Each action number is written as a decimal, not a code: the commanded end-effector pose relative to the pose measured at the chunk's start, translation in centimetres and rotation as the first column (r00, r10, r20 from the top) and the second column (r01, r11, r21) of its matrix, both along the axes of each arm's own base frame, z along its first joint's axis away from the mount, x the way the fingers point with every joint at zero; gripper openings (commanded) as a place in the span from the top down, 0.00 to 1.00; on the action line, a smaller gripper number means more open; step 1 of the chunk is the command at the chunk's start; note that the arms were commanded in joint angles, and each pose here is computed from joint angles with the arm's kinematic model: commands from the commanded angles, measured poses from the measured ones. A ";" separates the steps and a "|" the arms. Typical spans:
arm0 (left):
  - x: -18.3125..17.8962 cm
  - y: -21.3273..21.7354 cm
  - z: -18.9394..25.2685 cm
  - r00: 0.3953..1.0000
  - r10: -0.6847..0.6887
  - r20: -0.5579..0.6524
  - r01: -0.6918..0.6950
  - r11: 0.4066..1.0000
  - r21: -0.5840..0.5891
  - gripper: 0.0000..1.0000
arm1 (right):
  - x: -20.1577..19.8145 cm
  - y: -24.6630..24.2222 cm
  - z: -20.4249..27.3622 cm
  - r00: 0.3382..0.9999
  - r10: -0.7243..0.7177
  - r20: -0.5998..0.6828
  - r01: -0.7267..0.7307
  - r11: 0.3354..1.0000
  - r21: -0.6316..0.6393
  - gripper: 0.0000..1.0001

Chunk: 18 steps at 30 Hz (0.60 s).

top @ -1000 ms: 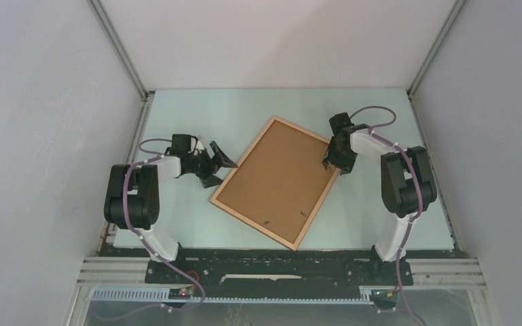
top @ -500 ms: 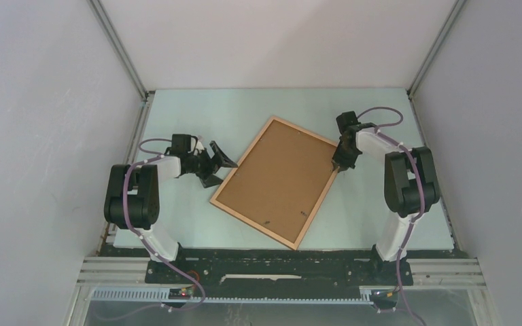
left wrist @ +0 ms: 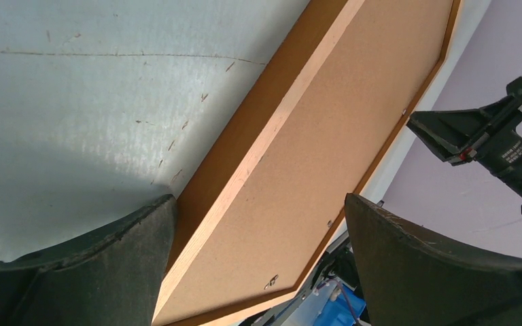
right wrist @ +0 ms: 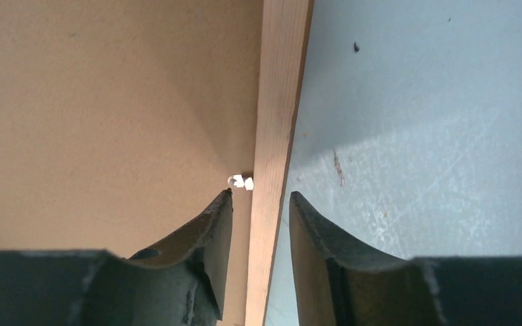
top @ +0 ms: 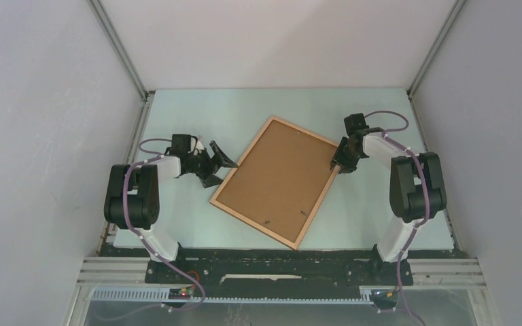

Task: Put the photo into the frame
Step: Install the photo frame at the center of the board.

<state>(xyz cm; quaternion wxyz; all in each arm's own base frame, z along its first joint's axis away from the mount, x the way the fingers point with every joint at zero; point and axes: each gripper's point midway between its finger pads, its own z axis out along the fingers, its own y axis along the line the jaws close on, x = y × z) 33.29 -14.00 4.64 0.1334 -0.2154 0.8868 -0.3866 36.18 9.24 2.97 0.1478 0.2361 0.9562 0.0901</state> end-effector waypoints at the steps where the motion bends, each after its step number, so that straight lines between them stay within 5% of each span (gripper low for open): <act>1: -0.4 0.0 1.0 1.000 -0.005 0.022 0.005 1.000 -0.021 0.01 | 0.3 0.8 3.2 0.993 0.037 0.114 -0.042 0.999 0.035 0.54; 8: -0.5 0.0 0.7 1.000 -0.003 0.008 0.003 1.000 -0.023 0.01 | -2.3 2.8 1.5 0.991 0.092 0.094 -0.097 0.994 0.049 0.40; 18: -1.1 -0.2 -0.2 1.000 0.002 -0.018 -0.002 1.000 -0.017 0.01 | -2.5 6.6 -0.5 0.982 0.160 0.095 -0.171 0.978 0.120 0.34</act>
